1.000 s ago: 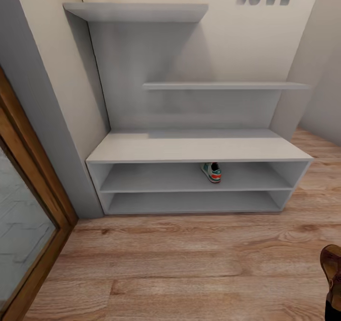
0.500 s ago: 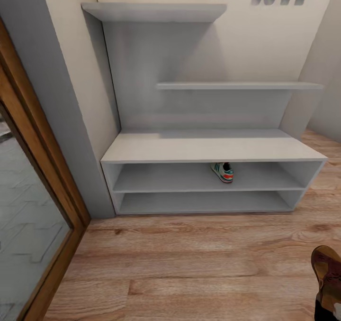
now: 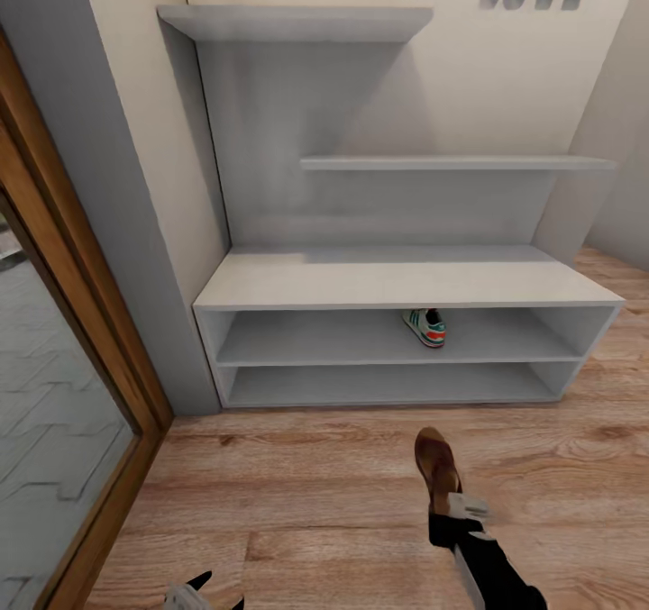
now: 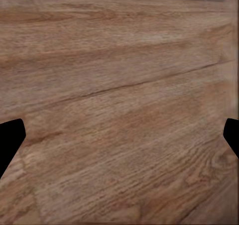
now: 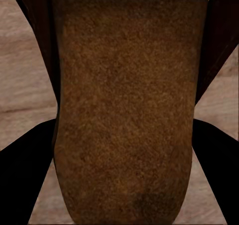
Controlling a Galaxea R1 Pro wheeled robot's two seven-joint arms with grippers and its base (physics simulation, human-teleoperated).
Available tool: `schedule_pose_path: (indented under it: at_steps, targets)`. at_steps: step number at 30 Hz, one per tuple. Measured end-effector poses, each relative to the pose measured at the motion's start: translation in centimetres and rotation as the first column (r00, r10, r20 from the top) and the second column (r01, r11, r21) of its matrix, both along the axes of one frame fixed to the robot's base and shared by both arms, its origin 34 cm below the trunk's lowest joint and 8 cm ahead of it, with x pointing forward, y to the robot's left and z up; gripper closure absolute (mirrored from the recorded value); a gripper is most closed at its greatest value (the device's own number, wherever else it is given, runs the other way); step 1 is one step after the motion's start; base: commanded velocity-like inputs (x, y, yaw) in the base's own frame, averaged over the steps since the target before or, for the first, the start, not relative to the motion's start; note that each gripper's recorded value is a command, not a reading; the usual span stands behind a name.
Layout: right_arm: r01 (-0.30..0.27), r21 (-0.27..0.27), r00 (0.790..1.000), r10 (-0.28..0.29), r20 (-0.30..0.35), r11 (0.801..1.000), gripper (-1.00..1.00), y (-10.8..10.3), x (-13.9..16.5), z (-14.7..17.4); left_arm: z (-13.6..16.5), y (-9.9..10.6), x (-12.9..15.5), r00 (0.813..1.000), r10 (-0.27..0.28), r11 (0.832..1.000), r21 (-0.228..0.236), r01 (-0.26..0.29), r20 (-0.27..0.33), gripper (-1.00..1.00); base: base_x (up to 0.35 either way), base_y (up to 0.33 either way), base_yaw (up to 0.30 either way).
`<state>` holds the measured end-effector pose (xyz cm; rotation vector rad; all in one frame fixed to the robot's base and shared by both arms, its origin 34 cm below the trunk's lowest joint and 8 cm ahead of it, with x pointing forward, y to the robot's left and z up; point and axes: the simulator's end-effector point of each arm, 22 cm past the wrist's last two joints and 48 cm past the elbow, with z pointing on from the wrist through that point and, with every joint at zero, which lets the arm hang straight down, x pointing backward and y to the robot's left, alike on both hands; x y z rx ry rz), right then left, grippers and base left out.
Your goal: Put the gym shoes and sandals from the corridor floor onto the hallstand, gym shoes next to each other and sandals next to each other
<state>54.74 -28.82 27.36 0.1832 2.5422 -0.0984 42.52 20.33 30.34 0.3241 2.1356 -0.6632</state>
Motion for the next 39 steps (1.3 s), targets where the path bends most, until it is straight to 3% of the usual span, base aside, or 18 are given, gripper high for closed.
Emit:
schedule_pose_path:
  at_steps: [4, 5, 8, 14, 18, 23, 24, 29, 39]
  targets:
    - [-0.048, 0.036, 0.998, 0.049, -0.033, 0.998, 1.00, 4.9, 3.3, 2.6, 0.0, 0.0, -0.4, 1.000, -0.016, 1.000, -0.003, 0.016, 0.000, -1.00, 0.000, 0.000, 0.000]
    - [-0.067, 0.030, 0.997, 0.068, -0.028, 0.997, 1.00, 6.4, 5.0, 4.0, 0.0, 0.1, -0.5, 1.000, -0.021, 1.000, -0.001, 0.021, 0.002, -1.00, 0.000, 0.000, 0.000]
    - [-0.090, -0.033, 0.996, 0.090, -0.005, 0.995, 1.00, 7.9, 8.3, 6.9, 0.3, 0.3, -0.4, 0.999, -0.031, 0.999, 0.006, 0.031, 0.022, -1.00, 0.000, 0.000, 0.000]
    - [-0.066, -0.148, 0.997, 0.071, 0.024, 0.987, 1.00, 6.5, 11.8, 10.2, 0.7, 0.2, -0.3, 0.997, -0.054, 0.998, 0.015, 0.053, 0.058, -1.00, 0.000, 0.000, 0.000]
    - [-0.055, -0.172, 0.997, 0.064, 0.048, 0.984, 1.00, 6.1, 13.5, 11.8, 1.1, -0.5, -0.8, 0.994, -0.092, 0.996, -0.004, 0.092, 0.065, -1.00, 0.000, 0.000, 0.000]
    - [-0.041, -0.185, 0.994, 0.059, 0.089, 0.982, 1.00, 5.9, 15.7, 14.1, 2.1, -2.0, -2.0, 0.981, -0.176, 0.981, -0.065, 0.181, 0.077, -1.00, 0.000, 0.000, 0.000]
    - [-0.034, -0.190, 0.991, 0.057, 0.117, 0.981, 1.00, 5.7, 16.7, 15.4, 2.2, -1.5, -2.3, 0.979, -0.189, 0.979, -0.066, 0.194, 0.076, -1.00, 0.000, 0.000, 0.000]
    - [-0.020, -0.186, 0.987, 0.048, 0.150, 0.982, 1.00, 5.5, 17.5, 16.7, 2.1, -0.3, -2.4, 0.978, -0.196, 0.979, -0.050, 0.200, 0.071, -1.00, 0.000, 0.000, 0.000]
    - [-0.021, -0.185, 0.988, 0.049, 0.149, 0.983, 1.00, 5.6, 17.5, 16.7, 2.0, 0.3, -2.3, 0.981, -0.183, 0.981, -0.046, 0.187, 0.064, -1.00, 0.000, 0.000, 0.000]
